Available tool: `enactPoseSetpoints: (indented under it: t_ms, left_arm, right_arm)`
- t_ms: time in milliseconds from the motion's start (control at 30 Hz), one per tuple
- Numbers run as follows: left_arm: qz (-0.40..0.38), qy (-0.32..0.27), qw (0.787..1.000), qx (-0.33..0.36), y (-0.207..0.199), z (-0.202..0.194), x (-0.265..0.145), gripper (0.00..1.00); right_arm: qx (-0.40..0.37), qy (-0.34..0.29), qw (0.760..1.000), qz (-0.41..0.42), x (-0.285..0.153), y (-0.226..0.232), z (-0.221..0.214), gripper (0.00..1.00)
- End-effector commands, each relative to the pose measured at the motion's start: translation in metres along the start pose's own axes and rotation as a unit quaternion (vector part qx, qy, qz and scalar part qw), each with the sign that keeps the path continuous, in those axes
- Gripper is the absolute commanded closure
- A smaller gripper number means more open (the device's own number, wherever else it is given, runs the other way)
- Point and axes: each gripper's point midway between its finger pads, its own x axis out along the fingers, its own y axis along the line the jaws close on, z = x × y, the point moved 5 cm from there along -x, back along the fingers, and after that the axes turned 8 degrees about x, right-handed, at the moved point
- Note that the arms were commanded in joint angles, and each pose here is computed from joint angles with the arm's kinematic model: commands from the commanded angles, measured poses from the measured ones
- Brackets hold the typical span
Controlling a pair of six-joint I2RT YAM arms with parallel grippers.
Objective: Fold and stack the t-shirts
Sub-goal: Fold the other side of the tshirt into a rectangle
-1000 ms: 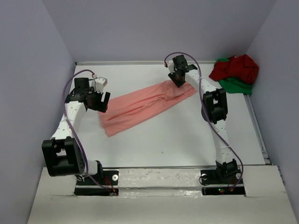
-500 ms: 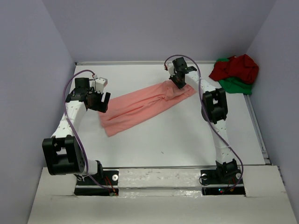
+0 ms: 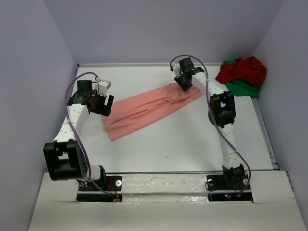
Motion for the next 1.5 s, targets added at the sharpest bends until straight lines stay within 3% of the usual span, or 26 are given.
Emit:
enactPoseSetpoints:
  t_ms: [0, 300, 467, 700, 1000, 1467]
  left_arm:
    - [0.005, -0.013, 1.0, 0.005, 0.003, 0.01, -0.008, 0.11]
    - [0.004, -0.013, 1.0, 0.004, 0.002, 0.01, -0.008, 0.11]
    - [0.005, -0.011, 1.0, 0.004, 0.002, 0.008, -0.007, 0.11]
    - [0.006, -0.009, 1.0, 0.004, 0.003, 0.008, -0.007, 0.11]
    - [0.008, -0.007, 1.0, 0.005, 0.002, 0.005, -0.006, 0.11]
    - [0.005, -0.007, 1.0, 0.004, 0.002, 0.005, -0.006, 0.1]
  right_arm:
    - [0.014, -0.054, 0.998, -0.001, -0.044, -0.013, 0.032, 0.65]
    - [0.017, -0.048, 0.999, 0.02, -0.042, -0.006, 0.029, 0.63]
    - [0.011, -0.034, 0.999, 0.026, -0.031, -0.002, 0.021, 0.52]
    - [0.001, -0.027, 0.999, 0.03, -0.022, 0.0, 0.016, 0.46]
    - [-0.007, -0.011, 0.999, 0.038, -0.01, 0.005, 0.007, 0.62]
    - [-0.009, 0.019, 0.998, 0.064, -0.002, 0.011, -0.013, 0.57]
